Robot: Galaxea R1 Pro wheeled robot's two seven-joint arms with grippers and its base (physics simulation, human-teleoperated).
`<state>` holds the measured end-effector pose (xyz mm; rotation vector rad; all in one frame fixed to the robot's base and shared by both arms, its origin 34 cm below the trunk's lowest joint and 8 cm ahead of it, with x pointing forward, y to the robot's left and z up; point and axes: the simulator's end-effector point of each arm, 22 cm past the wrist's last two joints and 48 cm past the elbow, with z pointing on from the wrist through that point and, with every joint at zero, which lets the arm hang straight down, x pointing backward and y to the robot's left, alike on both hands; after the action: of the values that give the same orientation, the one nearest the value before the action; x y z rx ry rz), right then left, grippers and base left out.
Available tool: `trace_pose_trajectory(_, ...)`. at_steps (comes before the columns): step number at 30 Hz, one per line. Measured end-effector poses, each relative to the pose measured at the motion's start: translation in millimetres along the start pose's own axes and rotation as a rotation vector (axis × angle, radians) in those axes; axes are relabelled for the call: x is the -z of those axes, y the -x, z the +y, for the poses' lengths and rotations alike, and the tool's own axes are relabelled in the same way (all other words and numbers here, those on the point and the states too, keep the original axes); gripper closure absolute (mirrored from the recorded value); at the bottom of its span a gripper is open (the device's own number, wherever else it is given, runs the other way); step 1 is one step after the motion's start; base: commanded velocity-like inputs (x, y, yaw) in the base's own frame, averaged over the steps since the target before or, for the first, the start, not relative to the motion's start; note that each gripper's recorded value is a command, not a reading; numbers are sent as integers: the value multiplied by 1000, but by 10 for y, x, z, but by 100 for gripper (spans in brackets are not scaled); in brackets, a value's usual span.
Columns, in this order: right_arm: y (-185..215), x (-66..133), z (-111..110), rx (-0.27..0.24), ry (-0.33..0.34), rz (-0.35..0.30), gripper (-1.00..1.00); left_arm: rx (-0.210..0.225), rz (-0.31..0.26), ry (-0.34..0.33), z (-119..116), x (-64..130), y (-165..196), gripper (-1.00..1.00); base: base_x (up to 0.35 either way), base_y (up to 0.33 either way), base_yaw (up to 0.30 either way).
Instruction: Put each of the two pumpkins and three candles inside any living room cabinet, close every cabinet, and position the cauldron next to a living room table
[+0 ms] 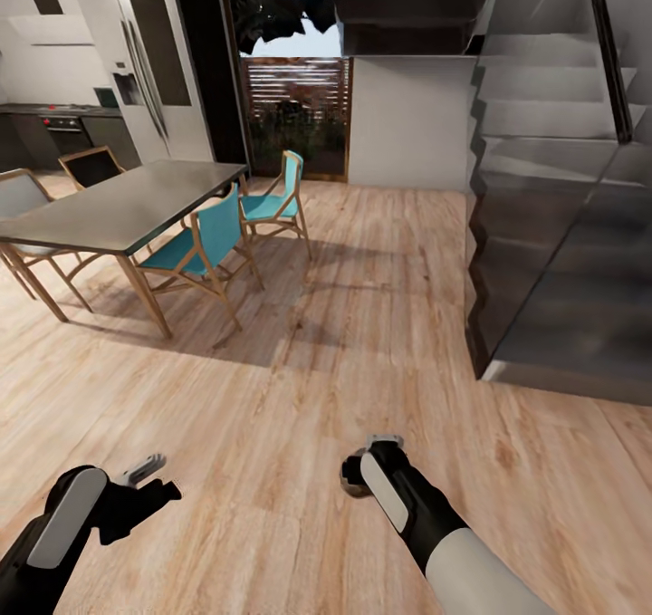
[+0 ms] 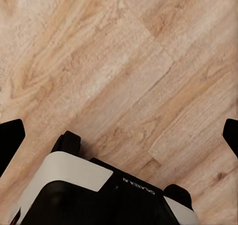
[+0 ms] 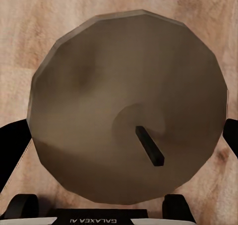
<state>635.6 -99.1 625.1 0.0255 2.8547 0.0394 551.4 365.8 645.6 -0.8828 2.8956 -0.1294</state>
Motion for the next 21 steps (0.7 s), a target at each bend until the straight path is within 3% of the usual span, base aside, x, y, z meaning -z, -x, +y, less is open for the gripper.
trace_pose_trajectory(21, 72, 225, 11, -12, -2, -13, 100, 0, 18, 1, -20, 238, -30, -100, 0, 0, 249)
